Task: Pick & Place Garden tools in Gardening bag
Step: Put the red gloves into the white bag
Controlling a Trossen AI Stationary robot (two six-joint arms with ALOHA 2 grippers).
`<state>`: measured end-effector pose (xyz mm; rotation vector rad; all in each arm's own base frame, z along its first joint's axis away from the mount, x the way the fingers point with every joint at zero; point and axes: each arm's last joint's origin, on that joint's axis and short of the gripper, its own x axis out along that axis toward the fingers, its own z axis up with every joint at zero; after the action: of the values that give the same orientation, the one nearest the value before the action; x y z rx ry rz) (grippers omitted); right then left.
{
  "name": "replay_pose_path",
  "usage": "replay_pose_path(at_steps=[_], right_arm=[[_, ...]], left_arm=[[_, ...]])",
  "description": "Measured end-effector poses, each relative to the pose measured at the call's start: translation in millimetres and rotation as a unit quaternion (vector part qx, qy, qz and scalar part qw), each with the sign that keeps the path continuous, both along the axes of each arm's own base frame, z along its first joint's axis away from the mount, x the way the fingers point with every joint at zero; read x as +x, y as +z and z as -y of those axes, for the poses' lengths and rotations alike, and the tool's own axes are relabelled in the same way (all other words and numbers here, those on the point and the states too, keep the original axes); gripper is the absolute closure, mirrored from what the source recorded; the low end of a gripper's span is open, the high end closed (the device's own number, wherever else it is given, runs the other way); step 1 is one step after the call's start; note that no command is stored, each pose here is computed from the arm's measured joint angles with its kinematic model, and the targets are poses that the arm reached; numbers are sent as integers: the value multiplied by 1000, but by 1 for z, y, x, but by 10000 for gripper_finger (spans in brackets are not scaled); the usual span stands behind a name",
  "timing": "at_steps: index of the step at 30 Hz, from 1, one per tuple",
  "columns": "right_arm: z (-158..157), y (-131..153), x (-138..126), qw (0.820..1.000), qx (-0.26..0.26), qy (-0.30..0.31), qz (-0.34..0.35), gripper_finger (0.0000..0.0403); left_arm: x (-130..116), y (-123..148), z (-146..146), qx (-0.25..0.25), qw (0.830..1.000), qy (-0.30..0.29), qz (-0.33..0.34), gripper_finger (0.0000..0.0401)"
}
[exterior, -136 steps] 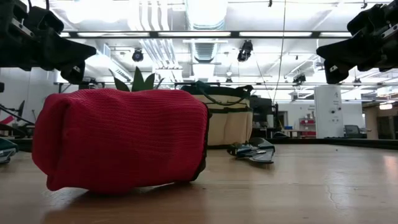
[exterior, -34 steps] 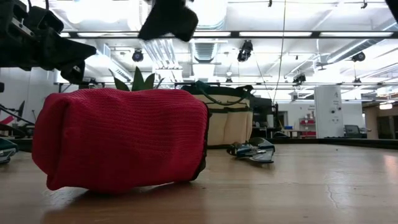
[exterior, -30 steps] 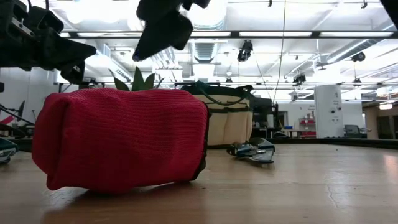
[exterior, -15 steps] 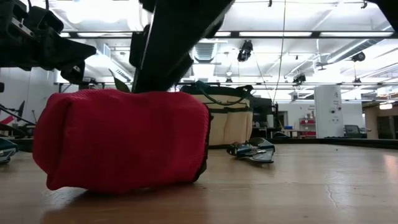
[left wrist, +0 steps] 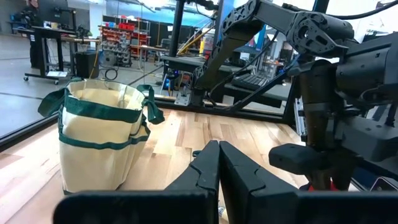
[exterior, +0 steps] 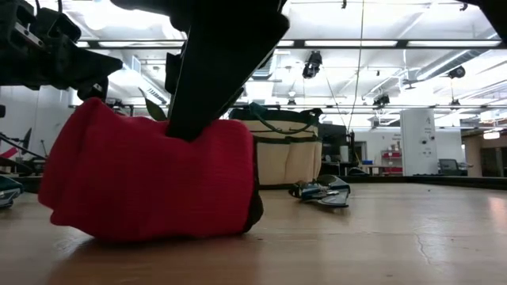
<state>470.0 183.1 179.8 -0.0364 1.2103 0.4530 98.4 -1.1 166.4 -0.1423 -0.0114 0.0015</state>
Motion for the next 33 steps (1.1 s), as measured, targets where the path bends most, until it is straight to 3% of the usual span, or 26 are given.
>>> replay_pose_path(at_steps=[12, 25, 33], right_arm=[[11, 2, 1, 1000, -2, -9, -14, 386], [50, 49, 7, 999, -7, -36, -6, 386], [88, 85, 1, 996, -58, -71, 2, 386]], left_arm=[[0, 0, 0, 0, 1000, 0, 0, 389], [0, 0, 0, 0, 1000, 0, 0, 389], [0, 0, 0, 0, 1000, 0, 0, 389]])
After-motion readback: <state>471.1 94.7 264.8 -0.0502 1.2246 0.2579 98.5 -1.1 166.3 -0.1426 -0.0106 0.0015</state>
